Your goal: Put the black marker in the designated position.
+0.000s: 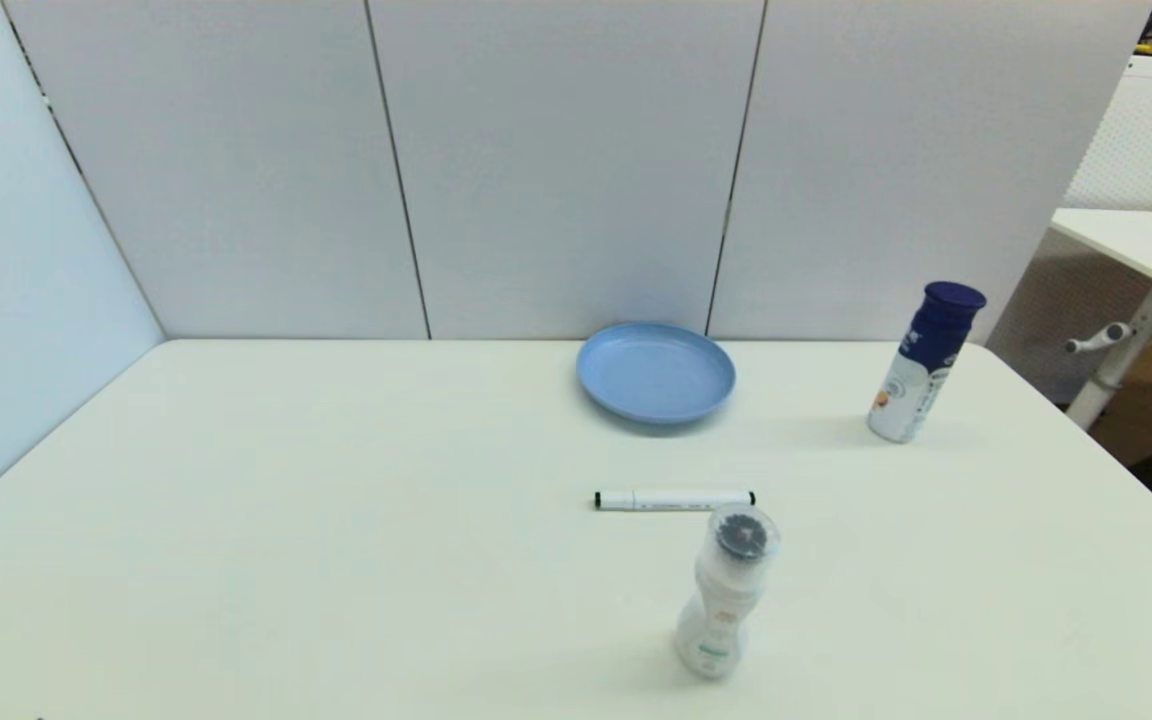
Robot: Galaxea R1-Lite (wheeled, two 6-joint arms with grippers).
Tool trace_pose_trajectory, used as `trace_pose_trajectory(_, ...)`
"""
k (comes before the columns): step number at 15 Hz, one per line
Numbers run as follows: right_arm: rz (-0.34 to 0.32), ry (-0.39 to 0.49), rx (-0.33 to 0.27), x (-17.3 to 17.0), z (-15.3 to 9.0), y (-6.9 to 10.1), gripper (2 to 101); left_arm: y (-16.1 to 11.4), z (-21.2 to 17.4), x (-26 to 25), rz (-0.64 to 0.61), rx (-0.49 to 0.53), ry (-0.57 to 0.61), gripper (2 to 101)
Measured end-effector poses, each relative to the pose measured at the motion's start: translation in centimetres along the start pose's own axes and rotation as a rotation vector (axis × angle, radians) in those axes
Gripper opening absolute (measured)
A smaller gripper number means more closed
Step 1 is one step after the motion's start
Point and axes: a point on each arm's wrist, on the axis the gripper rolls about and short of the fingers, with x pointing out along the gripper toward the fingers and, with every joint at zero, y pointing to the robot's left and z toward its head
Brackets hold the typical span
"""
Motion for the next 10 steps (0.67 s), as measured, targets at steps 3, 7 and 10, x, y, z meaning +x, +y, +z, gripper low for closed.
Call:
trace_pose_trajectory(3,0.000,-0.001,0.001,0.0,0.0,0.0,98.0,-1.2,-3.7,-1.0,0.063,-0.031,0.000,97.0)
trace_pose_trajectory(7,0.001,-0.001,0.000,0.0,0.0,0.0,98.0,-1.7,-6.0,-1.2,0.149,-0.061,0.074,97.1)
trace_pose_trajectory(10,0.000,-0.001,0.001,0.0,0.0,0.0,98.0,-1.7,-6.2,-1.3,0.172,-0.179,0.063,97.2)
